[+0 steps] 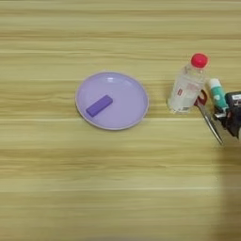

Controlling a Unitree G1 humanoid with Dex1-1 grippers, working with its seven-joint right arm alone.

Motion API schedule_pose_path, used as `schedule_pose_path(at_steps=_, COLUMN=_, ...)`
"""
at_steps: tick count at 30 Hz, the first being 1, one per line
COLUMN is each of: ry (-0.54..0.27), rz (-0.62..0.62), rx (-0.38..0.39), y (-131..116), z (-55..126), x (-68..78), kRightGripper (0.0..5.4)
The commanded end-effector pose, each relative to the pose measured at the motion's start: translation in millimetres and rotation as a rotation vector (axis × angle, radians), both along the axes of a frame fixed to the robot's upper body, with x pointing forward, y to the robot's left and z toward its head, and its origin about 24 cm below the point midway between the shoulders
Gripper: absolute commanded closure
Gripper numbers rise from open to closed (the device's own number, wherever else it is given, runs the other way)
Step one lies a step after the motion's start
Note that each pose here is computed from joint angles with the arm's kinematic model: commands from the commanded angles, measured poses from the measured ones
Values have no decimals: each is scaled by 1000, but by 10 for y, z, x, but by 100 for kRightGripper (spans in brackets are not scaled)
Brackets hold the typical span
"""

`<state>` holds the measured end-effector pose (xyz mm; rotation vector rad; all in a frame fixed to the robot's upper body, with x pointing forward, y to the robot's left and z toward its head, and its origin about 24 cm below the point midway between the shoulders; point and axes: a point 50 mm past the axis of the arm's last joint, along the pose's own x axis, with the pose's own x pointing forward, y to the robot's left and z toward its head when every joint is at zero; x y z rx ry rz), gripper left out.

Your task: Move the objects on the table

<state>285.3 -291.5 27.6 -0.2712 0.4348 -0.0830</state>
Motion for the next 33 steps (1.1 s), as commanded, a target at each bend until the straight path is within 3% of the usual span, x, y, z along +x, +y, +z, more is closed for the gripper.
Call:
schedule_pose_path(at_steps=1, ry=-76, rz=17, rx=-29, y=-15, z=226, x=112, kRightGripper=374)
schedule_pose_path(at_steps=5, ry=-81, rz=16, rx=-30, y=-12, z=238, x=111, kRightGripper=374)
schedule_pose_path(at_steps=22, ry=-135, rz=14, rx=-52, y=-8, z=366, x=95, kRightGripper=130)
schedule_pose_path(at_steps=33, ry=-147, rz=28, rx=-59, y=33, z=409, x=73, kRightGripper=17)
